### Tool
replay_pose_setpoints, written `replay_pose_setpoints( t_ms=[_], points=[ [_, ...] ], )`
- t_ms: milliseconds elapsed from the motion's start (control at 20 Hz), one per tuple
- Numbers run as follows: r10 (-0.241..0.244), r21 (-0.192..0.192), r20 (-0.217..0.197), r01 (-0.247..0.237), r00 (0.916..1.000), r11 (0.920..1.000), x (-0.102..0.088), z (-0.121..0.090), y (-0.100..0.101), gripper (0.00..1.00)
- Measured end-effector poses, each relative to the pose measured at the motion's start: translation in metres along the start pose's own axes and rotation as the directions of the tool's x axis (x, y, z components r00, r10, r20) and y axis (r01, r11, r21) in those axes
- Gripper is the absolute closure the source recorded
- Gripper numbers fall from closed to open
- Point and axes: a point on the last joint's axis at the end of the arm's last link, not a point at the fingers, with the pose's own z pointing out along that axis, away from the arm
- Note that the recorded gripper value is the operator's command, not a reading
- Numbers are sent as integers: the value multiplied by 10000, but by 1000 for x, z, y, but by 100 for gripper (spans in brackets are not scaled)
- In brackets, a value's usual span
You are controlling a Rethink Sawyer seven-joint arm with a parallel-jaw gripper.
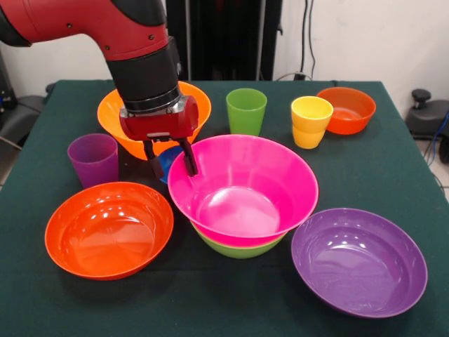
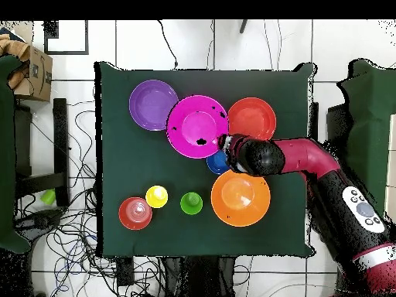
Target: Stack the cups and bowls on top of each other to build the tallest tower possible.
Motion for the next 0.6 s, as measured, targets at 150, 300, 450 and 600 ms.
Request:
replay_pose_setpoints(
  t_ms=[150, 300, 450, 600],
  points=[
    [156, -214, 32, -156, 9999, 9996, -3, -4, 1, 0],
    [559, -585, 109, -552, 9984, 9968, -9, -15, -4, 0],
    [1012, -900, 130, -996, 9948, 9909, -17, -28, -12, 0],
    [1373, -1110, 46, -1359, 9905, 9845, -23, -42, -17, 0]
  ],
)
